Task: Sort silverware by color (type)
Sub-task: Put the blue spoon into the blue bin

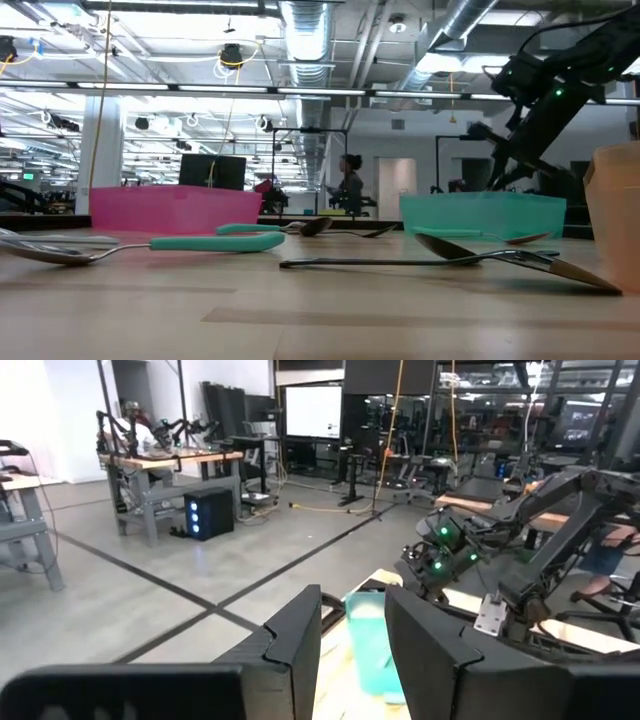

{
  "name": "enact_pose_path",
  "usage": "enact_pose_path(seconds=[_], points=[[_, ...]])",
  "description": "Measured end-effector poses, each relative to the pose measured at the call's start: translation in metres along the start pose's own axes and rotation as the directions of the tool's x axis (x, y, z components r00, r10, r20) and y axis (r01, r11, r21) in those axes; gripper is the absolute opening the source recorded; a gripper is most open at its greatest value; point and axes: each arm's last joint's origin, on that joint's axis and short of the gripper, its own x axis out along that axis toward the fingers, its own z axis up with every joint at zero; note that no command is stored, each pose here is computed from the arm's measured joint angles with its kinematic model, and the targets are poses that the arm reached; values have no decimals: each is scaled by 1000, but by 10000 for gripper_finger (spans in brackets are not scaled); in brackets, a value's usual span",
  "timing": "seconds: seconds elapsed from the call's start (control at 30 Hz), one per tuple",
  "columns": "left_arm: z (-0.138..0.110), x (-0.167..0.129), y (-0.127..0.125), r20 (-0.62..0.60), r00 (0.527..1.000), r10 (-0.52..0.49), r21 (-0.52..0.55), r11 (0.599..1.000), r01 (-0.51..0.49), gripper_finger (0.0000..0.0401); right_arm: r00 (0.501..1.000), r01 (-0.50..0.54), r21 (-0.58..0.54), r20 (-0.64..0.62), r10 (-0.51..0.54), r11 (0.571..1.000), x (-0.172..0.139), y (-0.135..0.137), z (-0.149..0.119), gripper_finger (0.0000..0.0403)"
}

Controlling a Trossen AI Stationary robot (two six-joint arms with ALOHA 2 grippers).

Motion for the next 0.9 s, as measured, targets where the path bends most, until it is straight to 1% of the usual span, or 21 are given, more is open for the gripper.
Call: enact_pose_path(seconds=[0.3, 0.57, 0.67, 0.8, 0.9], points=[[-2, 0, 0, -18, 1000, 3, 18, 1000, -2, 100, 994, 108, 85, 21, -110, 991, 7, -7, -2, 38], [-2, 0, 2, -14, 998, 58, 21, 998, -58, 100, 988, 153, 83, 17, -155, 985, 9, -11, -3, 44], [-2, 0, 2, -11, 997, 80, 21, 997, -79, 100, 982, 184, 122, 10, -186, 975, 9, -15, -3, 43], [-2, 0, 3, -10, 996, 88, 21, 996, -88, 100, 973, 224, 145, 20, -229, 964, 8, -18, -4, 43], [-2, 0, 3, -11, 996, 88, 22, 996, -87, 100, 970, 234, 146, 31, -241, 961, 8, -19, -4, 43]])
